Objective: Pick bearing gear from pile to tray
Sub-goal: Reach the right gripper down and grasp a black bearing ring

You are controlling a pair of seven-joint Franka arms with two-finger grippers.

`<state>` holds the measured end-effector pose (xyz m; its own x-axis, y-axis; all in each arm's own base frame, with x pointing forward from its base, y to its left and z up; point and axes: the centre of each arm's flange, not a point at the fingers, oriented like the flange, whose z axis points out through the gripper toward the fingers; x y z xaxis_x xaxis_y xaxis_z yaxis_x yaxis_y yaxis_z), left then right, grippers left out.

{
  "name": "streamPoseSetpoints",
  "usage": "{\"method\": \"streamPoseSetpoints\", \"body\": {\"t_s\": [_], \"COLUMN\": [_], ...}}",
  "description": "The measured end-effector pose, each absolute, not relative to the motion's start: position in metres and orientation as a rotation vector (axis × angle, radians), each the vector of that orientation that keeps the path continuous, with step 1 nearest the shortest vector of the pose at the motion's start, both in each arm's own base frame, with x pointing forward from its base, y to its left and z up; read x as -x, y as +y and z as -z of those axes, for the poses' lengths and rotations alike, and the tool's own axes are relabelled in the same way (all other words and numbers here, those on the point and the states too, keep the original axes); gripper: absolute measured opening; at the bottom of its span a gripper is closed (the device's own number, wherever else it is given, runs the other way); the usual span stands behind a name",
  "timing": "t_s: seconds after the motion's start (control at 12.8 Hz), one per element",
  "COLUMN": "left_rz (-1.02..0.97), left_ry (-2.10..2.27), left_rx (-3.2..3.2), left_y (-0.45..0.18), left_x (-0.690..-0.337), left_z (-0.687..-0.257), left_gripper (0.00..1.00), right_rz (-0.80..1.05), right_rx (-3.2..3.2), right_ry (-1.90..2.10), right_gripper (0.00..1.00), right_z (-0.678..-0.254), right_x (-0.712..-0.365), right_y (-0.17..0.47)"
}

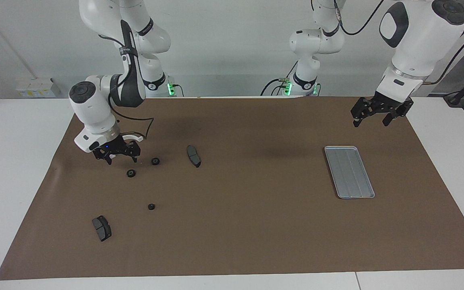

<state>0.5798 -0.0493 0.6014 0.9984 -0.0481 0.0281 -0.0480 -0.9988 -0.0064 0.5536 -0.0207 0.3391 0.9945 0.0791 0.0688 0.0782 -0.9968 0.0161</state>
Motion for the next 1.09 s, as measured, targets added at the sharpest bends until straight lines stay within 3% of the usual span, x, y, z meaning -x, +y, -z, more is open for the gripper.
{"method": "streamPoseSetpoints", "body": {"t_s": [0.54,1.09], "left_rz": [0.044,0.044], "left_ry": [0.075,0.075], "left_rx": [3.135,3.135], "left_y": [-0.049,-0.049], "left_x": [-0.580,-0.580], "left_z": [-0.601,-0.601], "left_gripper": [1.00,1.00], "right_rz": [-0.125,-0.151], "right_rx": [-3.119,-3.116], "right_ry": [0.150,0.150], "right_gripper": [1.00,0.89], "right_z": [-0.300,-0.289], "right_x": [-0.559,-0.551], "right_y": [-0.021,-0.021]}}
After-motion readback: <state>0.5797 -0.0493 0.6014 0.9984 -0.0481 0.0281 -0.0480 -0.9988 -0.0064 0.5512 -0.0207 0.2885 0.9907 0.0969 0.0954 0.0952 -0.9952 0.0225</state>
